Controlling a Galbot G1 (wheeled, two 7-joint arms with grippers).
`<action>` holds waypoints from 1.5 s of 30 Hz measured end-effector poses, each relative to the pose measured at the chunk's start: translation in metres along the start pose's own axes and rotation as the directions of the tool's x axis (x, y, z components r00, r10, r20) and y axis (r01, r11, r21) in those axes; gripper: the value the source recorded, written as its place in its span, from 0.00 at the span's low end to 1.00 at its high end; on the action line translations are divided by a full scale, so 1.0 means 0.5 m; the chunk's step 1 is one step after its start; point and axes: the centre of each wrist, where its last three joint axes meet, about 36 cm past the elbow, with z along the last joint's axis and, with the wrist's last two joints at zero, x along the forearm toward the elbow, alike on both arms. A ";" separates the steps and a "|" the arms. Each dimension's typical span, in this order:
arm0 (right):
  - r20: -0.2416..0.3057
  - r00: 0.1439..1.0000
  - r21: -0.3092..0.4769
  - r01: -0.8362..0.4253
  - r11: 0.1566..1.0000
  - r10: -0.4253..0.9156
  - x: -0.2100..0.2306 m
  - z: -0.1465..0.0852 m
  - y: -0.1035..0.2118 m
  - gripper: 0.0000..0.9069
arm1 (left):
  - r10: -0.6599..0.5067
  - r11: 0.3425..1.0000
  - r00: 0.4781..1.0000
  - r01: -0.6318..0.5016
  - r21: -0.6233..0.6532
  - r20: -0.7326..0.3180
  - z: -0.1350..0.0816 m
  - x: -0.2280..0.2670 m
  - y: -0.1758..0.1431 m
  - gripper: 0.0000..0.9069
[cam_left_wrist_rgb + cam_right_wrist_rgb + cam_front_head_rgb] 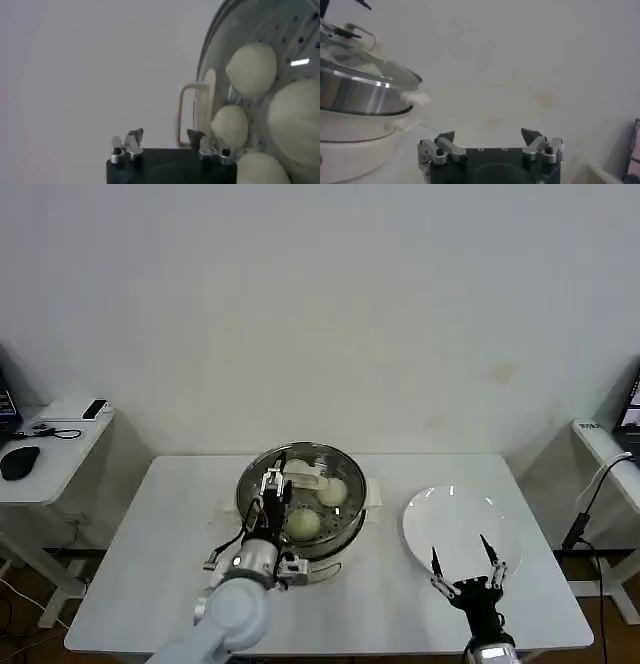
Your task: Take steamed baozi put them in steamer then cover it.
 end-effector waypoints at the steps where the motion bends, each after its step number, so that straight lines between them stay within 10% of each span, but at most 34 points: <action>1: -0.002 1.000 0.000 0.001 1.000 -0.001 0.001 0.001 0.000 1.00 | -0.001 1.000 1.000 0.001 0.009 0.006 0.001 0.010 0.003 1.00; 15: -0.030 0.999 -0.038 0.040 0.998 -0.041 0.010 0.037 -0.017 1.00 | -0.069 0.930 0.998 0.069 0.362 -0.012 0.060 0.120 0.017 1.00; 31: -0.041 0.992 -0.107 0.113 0.988 -0.118 0.010 0.047 -0.032 1.00 | -0.045 0.354 0.978 0.207 0.912 -0.204 0.277 0.219 -0.080 1.00; 45: -0.057 0.977 -0.245 0.187 0.951 -0.206 0.027 0.037 -0.033 1.00 | 0.010 0.206 0.965 0.256 0.944 -0.263 0.298 0.290 -0.122 1.00</action>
